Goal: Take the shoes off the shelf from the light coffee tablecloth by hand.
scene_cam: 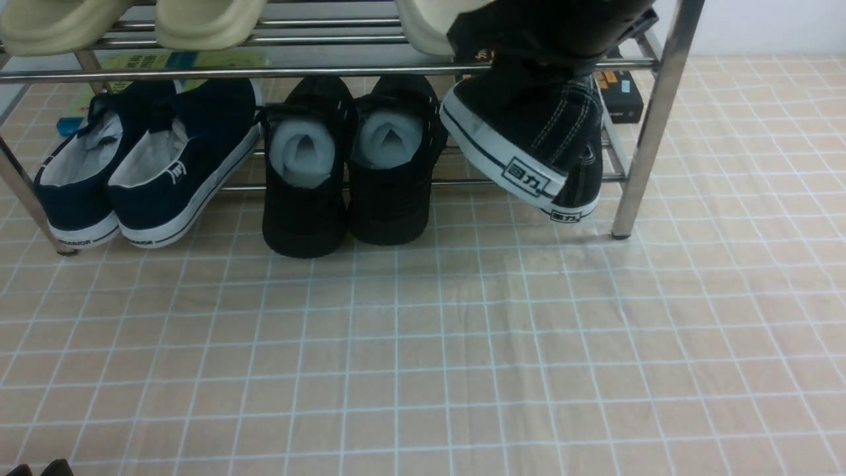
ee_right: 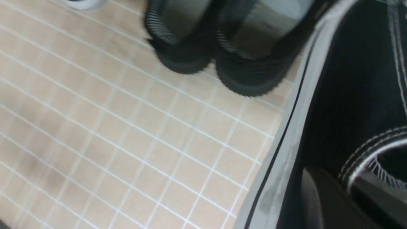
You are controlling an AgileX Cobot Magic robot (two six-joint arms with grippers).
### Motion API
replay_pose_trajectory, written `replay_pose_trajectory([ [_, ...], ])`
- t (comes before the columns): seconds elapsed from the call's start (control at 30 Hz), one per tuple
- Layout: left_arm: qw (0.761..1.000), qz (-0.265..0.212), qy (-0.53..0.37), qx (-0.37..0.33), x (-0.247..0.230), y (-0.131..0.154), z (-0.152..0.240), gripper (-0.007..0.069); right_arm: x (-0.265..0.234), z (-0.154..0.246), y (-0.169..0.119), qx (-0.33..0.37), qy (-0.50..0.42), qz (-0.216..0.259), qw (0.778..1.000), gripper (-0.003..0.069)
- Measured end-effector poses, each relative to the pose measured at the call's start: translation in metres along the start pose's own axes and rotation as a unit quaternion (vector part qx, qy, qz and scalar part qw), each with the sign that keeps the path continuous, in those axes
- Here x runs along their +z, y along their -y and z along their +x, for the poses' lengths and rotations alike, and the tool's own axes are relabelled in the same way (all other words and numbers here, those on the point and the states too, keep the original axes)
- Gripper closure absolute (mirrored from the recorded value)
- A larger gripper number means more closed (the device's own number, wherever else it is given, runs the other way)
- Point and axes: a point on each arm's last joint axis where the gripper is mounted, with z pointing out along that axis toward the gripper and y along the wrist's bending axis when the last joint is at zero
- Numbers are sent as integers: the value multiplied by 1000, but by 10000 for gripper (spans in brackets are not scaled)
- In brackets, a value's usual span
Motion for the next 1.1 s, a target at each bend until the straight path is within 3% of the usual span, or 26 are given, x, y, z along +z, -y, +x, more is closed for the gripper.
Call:
replay_pose_trajectory([
  [0.17,1000,0,0,0,0,0,0,385,-35,7,-8,-3,26,-18,999,652],
  [0.43,1000,0,0,0,0,0,0,385,-61,65,-28,-33,-18,-32,999,652],
  [0.73,1000,0,0,0,0,0,0,385,14,128,-39,-32,-184,-14,982,652],
  [0.9,1000,0,0,0,0,0,0,385,43,123,-36,-24,-174,13,984,652],
  [1.1,1000,0,0,0,0,0,0,385,87,112,-23,-36,-127,84,988,652],
])
